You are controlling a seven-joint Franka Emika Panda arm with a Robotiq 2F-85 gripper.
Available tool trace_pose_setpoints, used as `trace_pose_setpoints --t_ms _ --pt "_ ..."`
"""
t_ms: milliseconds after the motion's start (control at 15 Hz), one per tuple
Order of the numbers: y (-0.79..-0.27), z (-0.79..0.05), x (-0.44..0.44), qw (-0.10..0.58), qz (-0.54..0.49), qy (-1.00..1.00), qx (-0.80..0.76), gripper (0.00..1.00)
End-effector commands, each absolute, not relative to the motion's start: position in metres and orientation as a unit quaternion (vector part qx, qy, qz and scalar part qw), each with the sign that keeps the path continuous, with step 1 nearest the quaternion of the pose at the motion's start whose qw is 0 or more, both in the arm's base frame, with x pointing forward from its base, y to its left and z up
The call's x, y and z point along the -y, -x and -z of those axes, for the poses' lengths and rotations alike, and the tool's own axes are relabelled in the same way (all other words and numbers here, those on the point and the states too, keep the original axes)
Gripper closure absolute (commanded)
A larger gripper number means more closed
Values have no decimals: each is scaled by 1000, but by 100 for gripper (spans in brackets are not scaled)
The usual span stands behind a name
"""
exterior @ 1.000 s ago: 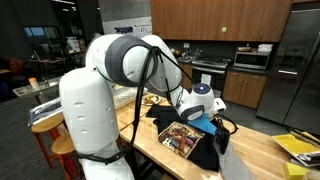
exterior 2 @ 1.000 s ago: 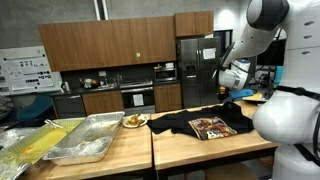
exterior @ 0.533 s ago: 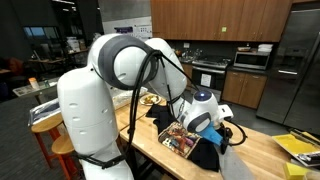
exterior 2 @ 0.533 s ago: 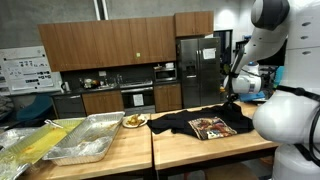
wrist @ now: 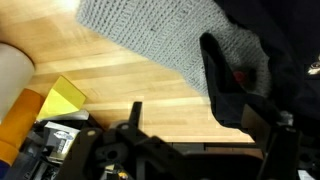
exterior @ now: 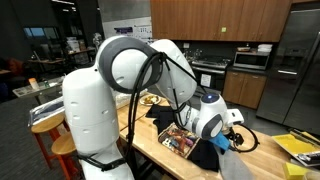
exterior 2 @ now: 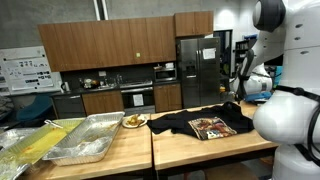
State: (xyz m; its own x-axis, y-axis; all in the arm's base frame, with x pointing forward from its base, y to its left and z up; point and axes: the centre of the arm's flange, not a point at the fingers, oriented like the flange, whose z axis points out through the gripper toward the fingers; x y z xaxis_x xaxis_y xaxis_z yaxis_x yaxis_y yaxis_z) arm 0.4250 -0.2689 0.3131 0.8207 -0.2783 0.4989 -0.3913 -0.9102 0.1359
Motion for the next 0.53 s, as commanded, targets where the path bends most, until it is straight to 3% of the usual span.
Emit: trace_pose_setpoints --t_ms 0,467 --pt "-447 -317 246 115 -223 -948 197 0" --pt "-471 -310 233 120 -190 -949 221 0"
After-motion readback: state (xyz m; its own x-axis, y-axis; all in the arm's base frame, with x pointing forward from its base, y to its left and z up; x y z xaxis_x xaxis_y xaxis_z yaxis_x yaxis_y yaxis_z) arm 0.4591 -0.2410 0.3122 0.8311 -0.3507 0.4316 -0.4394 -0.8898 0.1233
